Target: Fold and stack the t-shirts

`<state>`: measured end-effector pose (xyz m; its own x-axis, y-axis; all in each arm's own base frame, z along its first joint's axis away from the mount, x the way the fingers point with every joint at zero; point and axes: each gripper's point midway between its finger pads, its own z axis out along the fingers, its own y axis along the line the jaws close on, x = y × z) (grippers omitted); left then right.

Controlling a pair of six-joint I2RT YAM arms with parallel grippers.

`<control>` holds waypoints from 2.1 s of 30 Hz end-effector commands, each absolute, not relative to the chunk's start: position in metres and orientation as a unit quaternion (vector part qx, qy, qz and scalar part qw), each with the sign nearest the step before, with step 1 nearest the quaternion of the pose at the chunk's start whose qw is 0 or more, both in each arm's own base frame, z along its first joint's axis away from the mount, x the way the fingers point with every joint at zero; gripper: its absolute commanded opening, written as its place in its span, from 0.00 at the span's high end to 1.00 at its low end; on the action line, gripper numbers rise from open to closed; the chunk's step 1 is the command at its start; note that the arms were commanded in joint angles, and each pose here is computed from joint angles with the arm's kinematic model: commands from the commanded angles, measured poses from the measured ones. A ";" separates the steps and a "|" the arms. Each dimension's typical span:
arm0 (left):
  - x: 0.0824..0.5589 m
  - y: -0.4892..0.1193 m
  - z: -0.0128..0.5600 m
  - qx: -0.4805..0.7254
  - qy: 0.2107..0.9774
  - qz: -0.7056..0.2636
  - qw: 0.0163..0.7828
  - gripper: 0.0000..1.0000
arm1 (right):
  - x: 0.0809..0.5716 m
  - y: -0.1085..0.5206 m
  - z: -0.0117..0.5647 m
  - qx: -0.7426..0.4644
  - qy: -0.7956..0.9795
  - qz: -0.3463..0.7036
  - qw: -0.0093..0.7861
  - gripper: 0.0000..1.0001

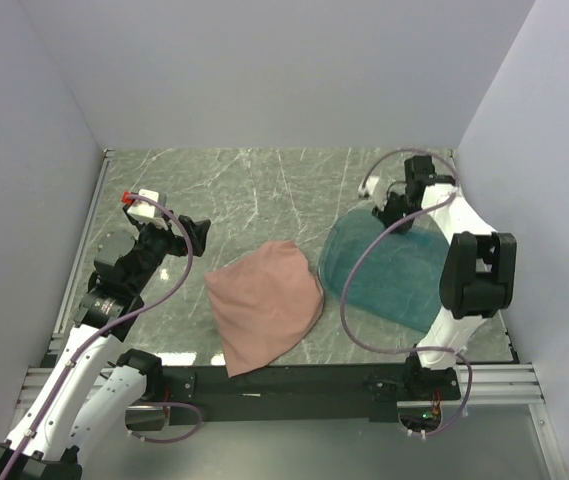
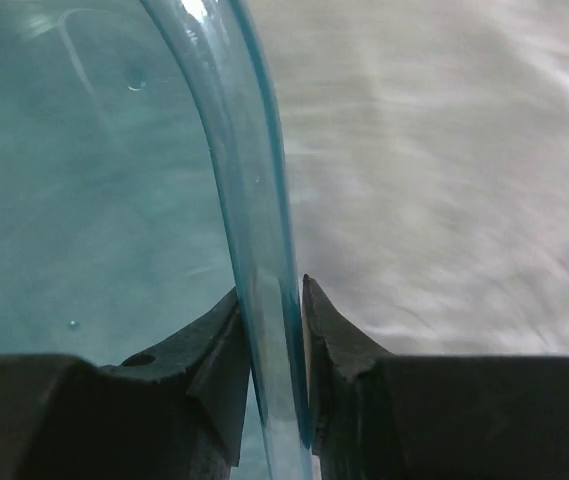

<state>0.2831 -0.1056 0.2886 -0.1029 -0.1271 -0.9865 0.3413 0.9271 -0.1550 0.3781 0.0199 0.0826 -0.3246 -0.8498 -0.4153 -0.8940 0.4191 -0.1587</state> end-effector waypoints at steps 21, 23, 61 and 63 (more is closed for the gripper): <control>0.288 -0.114 0.293 0.090 0.717 -0.184 0.666 0.01 | 0.547 -0.176 0.142 0.055 0.899 -0.243 0.359 0.68; 0.289 -0.114 0.291 0.089 0.721 -0.182 0.663 0.01 | 0.552 -0.181 0.149 0.062 0.894 -0.250 0.366 0.60; 0.273 -0.124 0.125 -0.224 0.864 -0.254 0.373 0.19 | 0.281 0.237 0.144 -0.441 0.775 0.362 0.272 0.26; 0.269 -0.119 0.112 -0.250 0.866 -0.242 0.360 0.23 | 0.280 0.241 0.137 -0.447 0.778 0.355 0.262 0.26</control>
